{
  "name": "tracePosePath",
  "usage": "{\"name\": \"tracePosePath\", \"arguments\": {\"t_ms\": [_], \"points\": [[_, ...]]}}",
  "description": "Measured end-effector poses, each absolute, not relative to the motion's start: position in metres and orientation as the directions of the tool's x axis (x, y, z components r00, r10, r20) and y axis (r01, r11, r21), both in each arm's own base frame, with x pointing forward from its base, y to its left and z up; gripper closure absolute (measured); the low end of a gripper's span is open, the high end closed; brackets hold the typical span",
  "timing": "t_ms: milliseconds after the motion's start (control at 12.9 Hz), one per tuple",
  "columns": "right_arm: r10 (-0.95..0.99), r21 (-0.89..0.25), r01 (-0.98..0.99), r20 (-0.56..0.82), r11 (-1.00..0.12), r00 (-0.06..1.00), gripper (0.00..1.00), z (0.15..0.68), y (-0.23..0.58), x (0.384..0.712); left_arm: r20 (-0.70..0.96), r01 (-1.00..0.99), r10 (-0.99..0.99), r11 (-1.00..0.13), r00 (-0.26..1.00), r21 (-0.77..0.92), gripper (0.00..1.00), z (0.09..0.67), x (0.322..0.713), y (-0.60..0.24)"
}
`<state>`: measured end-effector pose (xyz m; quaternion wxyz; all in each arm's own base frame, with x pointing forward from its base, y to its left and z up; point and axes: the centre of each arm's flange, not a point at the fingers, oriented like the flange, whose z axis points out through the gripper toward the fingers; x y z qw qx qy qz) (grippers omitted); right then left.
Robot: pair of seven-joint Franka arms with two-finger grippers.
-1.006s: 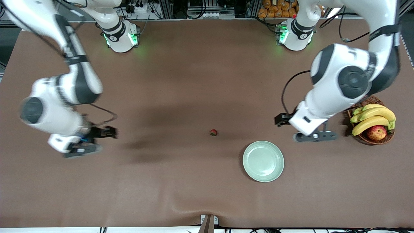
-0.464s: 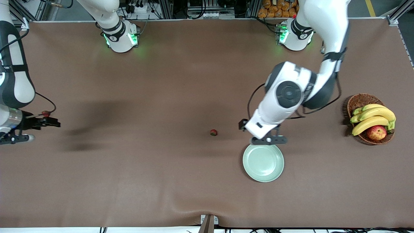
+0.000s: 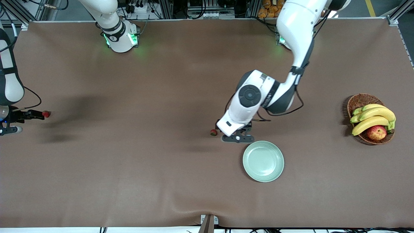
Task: Collect all strawberries into plate
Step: 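Grasp the strawberry with the left gripper while the right gripper grasps another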
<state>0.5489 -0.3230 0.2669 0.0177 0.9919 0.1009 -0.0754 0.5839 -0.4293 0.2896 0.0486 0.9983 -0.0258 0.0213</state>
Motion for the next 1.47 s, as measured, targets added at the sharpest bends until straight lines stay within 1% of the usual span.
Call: {"name": "tracePosePath", "arguments": {"t_ms": [155, 387, 619, 696, 774, 851, 929, 1006, 1161, 1315, 1393, 1470], "points": [[0.232, 0.028, 0.238, -0.14, -0.971, 0.963, 0.0, 0.244, -0.338, 0.533, 0.068, -0.08, -0.073, -0.991, 0.995, 0.108, 0.0, 0.277, 0.575, -0.448], [0.246, -0.012, 0.247, -0.158, -0.969, 0.956, 0.0, 0.209, -0.348, 0.51, 0.091, -0.096, -0.086, -0.988, 0.992, 0.119, 0.0, 0.253, 0.57, -0.46], [0.282, -0.045, 0.278, -0.169, -0.959, 0.945, 0.0, 0.189, -0.352, 0.501, 0.08, -0.112, -0.104, -0.987, 0.991, 0.111, 0.0, 0.23, 0.561, -0.469], [0.285, -0.046, 0.281, -0.168, -0.959, 0.944, 0.0, 0.188, -0.353, 0.501, 0.079, -0.119, -0.11, -0.987, 0.991, 0.11, 0.03, 0.225, 0.558, -0.472], [0.285, -0.046, 0.282, -0.168, -0.958, 0.944, 0.0, 0.188, -0.354, 0.5, 0.085, -0.126, -0.116, -0.986, 0.99, 0.113, 0.04, 0.221, 0.556, -0.476], [0.283, -0.047, 0.28, -0.168, -0.959, 0.944, 0.0, 0.188, -0.356, 0.499, 0.091, -0.134, -0.124, -0.984, 0.988, 0.116, 0.1, 0.217, 0.553, -0.48], [0.28, -0.049, 0.275, -0.169, -0.96, 0.945, 0.0, 0.186, -0.358, 0.497, 0.098, -0.14, -0.129, -0.983, 0.987, 0.119, 0.1, 0.212, 0.55, -0.483], [0.275, -0.049, 0.271, -0.166, -0.961, 0.947, 0.0, 0.184, -0.361, 0.495, 0.104, -0.15, -0.138, -0.981, 0.985, 0.12, 0.14, 0.208, 0.548, -0.486], [0.271, -0.047, 0.267, -0.158, -0.963, 0.95, 0.0, 0.179, -0.365, 0.492, 0.12, -0.187, -0.173, -0.976, 0.978, 0.112, 0.17, 0.2, 0.544, -0.491], [0.271, -0.047, 0.267, -0.156, -0.963, 0.95, 0.0, 0.179, -0.365, 0.492, 0.137, -0.222, -0.209, -0.971, 0.968, 0.086, 0.18, 0.196, 0.543, -0.492], [0.272, -0.047, 0.268, -0.156, -0.962, 0.95, 0.0, 0.179, -0.365, 0.493, 0.142, -0.232, -0.22, -0.97, 0.965, 0.076, 0.22, 0.196, 0.543, -0.492], [0.273, -0.046, 0.269, -0.155, -0.962, 0.95, 0.02, 0.179, -0.365, 0.493, 0.144, -0.236, -0.224, -0.969, 0.964, 0.071, 0.22, 0.196, 0.543, -0.492]]}}
